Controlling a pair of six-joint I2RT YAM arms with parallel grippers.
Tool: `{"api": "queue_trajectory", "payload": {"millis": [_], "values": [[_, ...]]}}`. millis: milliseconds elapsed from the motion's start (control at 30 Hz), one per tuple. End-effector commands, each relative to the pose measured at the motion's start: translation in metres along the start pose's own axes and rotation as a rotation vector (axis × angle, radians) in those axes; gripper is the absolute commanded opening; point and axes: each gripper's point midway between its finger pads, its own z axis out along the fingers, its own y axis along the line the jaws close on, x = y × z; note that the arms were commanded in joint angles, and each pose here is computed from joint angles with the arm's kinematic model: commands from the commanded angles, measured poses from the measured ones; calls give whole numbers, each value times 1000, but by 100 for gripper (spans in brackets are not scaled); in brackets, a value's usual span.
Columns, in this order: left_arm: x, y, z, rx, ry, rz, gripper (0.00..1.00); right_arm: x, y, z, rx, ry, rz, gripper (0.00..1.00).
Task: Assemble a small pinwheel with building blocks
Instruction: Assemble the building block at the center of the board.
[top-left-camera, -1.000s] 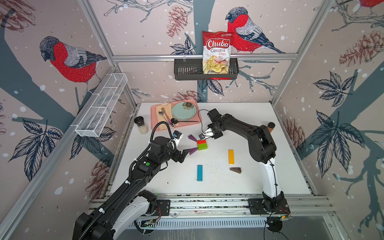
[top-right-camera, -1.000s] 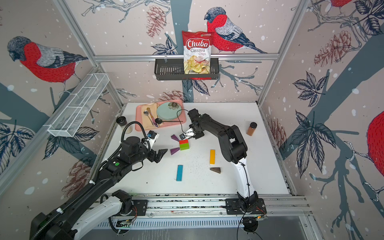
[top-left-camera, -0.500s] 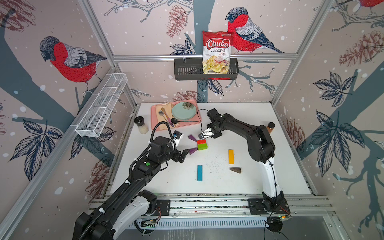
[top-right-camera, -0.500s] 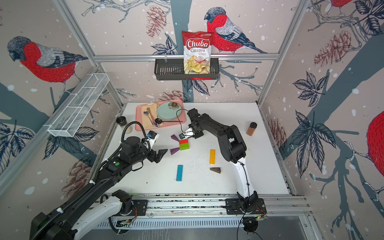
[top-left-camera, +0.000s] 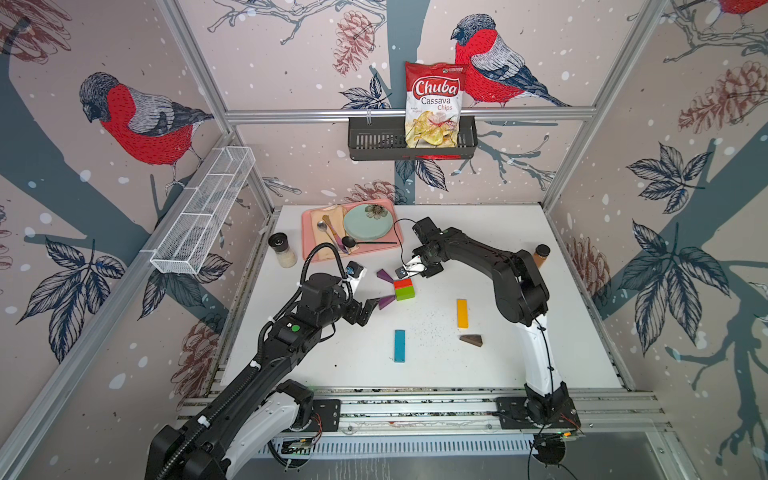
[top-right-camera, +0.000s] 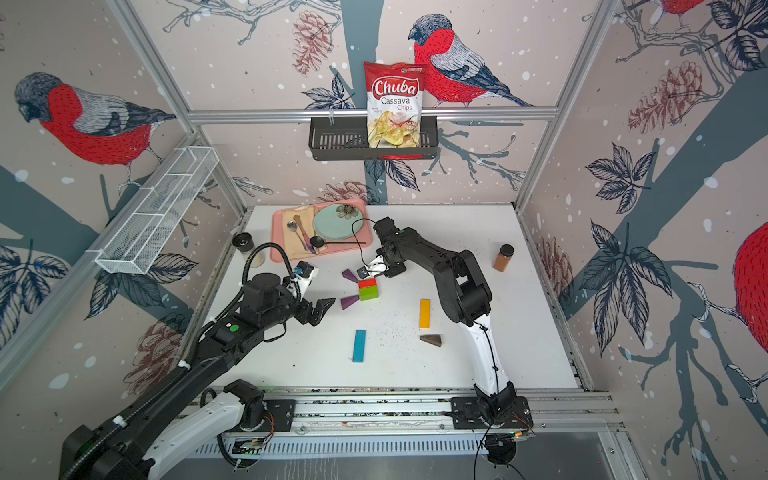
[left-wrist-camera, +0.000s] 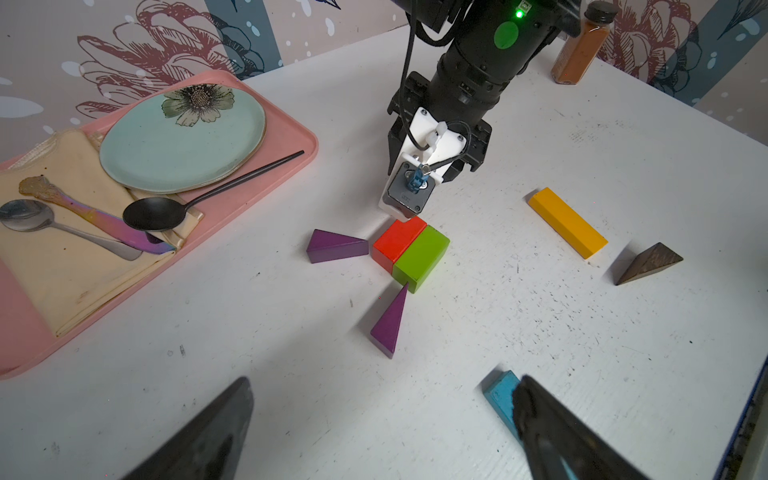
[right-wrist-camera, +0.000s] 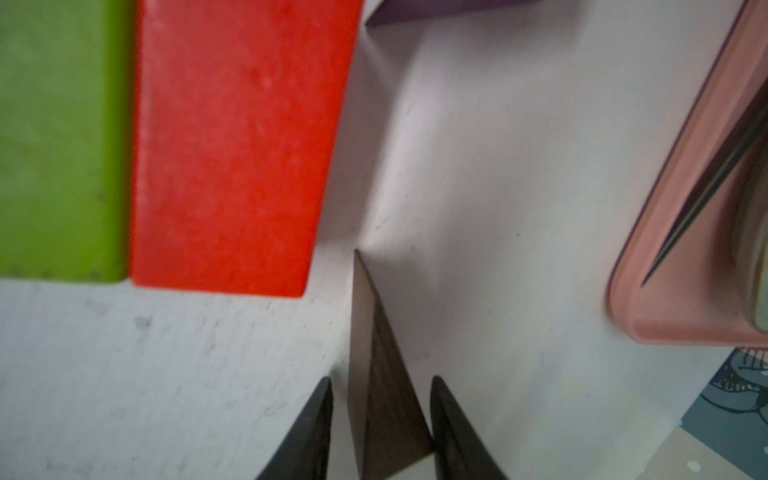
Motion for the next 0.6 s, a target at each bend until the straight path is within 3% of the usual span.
{"api": "queue_trajectory", "payload": {"millis": [0,567], "values": [[-3,1,0,-4,-13,15,97,-3,-3,-1,9,-19,10,41],[-3,1,0,-3,-13,14,97,7,-16,-2,65,18,10,49]]}}
